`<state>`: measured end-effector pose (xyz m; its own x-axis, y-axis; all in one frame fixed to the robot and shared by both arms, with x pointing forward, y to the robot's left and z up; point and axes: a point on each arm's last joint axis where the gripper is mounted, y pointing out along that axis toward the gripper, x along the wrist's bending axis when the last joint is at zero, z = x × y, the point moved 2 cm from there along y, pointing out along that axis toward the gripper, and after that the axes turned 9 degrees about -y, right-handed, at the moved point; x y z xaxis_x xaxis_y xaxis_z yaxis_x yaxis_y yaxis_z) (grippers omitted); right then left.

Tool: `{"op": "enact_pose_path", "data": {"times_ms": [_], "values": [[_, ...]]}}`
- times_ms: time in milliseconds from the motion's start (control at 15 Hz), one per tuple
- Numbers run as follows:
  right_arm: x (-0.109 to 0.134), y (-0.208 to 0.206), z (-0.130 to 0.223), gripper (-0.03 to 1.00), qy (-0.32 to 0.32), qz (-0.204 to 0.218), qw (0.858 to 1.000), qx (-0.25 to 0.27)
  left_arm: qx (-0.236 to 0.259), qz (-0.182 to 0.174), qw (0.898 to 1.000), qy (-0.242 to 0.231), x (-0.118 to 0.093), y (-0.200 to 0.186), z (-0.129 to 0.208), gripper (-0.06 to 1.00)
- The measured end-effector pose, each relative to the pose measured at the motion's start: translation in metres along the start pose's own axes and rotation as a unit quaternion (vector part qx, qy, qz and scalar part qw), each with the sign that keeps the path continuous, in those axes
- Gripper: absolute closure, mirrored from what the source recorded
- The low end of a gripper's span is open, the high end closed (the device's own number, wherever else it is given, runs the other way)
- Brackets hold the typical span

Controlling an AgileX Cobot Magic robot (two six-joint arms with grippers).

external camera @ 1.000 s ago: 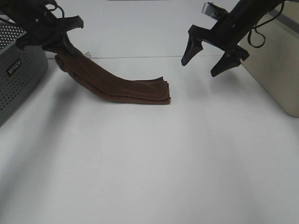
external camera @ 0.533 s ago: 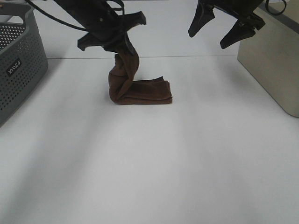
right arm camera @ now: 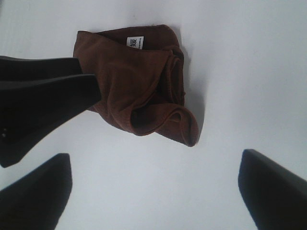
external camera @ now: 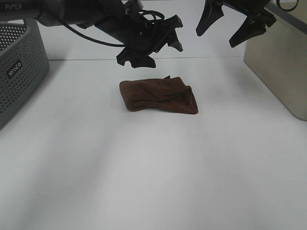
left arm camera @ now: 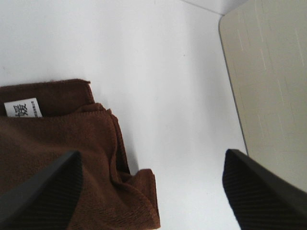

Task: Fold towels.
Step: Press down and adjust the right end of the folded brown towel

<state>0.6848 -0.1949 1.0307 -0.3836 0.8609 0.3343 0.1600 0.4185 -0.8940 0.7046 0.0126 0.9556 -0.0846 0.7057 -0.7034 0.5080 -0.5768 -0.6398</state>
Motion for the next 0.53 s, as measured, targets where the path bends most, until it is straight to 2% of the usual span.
{"op": "enact_pose_path", "data": {"times_ms": [133, 267, 333, 400, 533], "values": [[0.001, 0.0, 0.0, 0.09, 0.0, -0.003, 1.0, -0.001, -0.022, 0.0, 1.0, 0.02, -0.003, -0.013, -0.012, 0.16], [0.008, 0.003, -0.003, 0.09, -0.003, -0.045, 0.999, -0.01, -0.064, -0.011, 0.997, 0.05, -0.001, -0.04, -0.041, 0.15], [0.014, 0.008, -0.006, 0.09, -0.006, -0.084, 0.996, -0.018, -0.08, -0.021, 0.995, 0.06, 0.005, -0.051, -0.055, 0.15], [0.022, 0.027, -0.012, 0.09, -0.003, -0.165, 0.986, -0.028, -0.096, -0.045, 0.992, 0.063, 0.02, -0.071, -0.078, 0.15], [0.034, 0.06, -0.014, 0.09, -0.018, -0.228, 0.973, -0.021, -0.084, -0.07, 0.993, 0.05, 0.038, -0.079, -0.088, 0.15]]}}
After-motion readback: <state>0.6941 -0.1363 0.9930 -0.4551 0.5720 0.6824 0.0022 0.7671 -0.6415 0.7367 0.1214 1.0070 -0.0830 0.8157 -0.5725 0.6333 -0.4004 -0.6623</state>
